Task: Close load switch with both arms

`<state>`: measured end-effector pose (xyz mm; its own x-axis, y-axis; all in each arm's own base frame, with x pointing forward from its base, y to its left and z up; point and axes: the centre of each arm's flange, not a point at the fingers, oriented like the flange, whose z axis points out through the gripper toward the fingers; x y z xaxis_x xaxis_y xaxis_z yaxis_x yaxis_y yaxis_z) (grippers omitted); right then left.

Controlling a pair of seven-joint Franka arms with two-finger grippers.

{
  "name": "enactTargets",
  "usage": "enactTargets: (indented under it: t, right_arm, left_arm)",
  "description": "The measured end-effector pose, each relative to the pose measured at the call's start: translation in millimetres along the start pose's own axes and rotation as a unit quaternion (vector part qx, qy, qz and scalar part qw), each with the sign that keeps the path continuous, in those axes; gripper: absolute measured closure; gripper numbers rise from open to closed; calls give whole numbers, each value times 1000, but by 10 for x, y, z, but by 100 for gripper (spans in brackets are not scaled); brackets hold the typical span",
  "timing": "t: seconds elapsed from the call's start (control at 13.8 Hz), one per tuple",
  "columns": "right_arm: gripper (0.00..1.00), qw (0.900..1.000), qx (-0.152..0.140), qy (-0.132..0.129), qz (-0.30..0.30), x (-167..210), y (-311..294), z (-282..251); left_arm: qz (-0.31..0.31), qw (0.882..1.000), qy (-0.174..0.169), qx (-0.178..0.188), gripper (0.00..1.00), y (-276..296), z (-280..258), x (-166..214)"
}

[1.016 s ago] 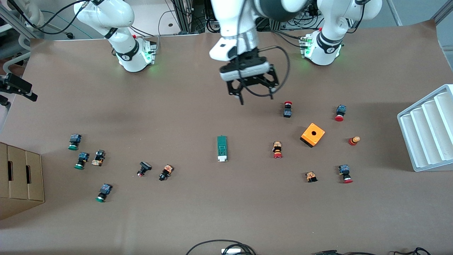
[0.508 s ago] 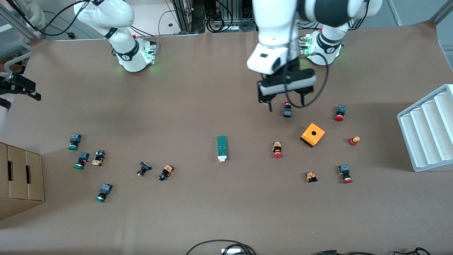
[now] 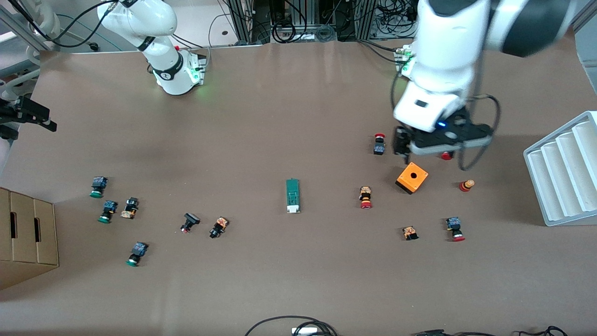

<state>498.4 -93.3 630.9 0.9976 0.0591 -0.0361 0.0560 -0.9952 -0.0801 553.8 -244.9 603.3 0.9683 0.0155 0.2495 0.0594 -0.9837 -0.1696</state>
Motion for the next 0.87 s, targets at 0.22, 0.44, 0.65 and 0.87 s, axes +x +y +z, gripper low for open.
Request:
enactTargets:
  t: [0.22, 0.44, 0.65, 0.87]
  right_arm:
    - [0, 999, 2, -15, 31, 0, -143, 33]
    - [0, 999, 0, -26, 22, 8, -377, 48]
    - [0, 999, -4, -30, 15, 16, -691, 42]
    - [0, 999, -4, -34, 18, -7, -701, 48]
  left_arm:
    - [12, 1000, -6, 0, 0, -364, 77, 172]
    - [-3, 1000, -15, -1, 0, -650, 166, 273]
    - [-38, 999, -32, -14, 0, -969, 279, 366]
    - [-74, 996, -48, -28, 0, -1303, 390, 441]
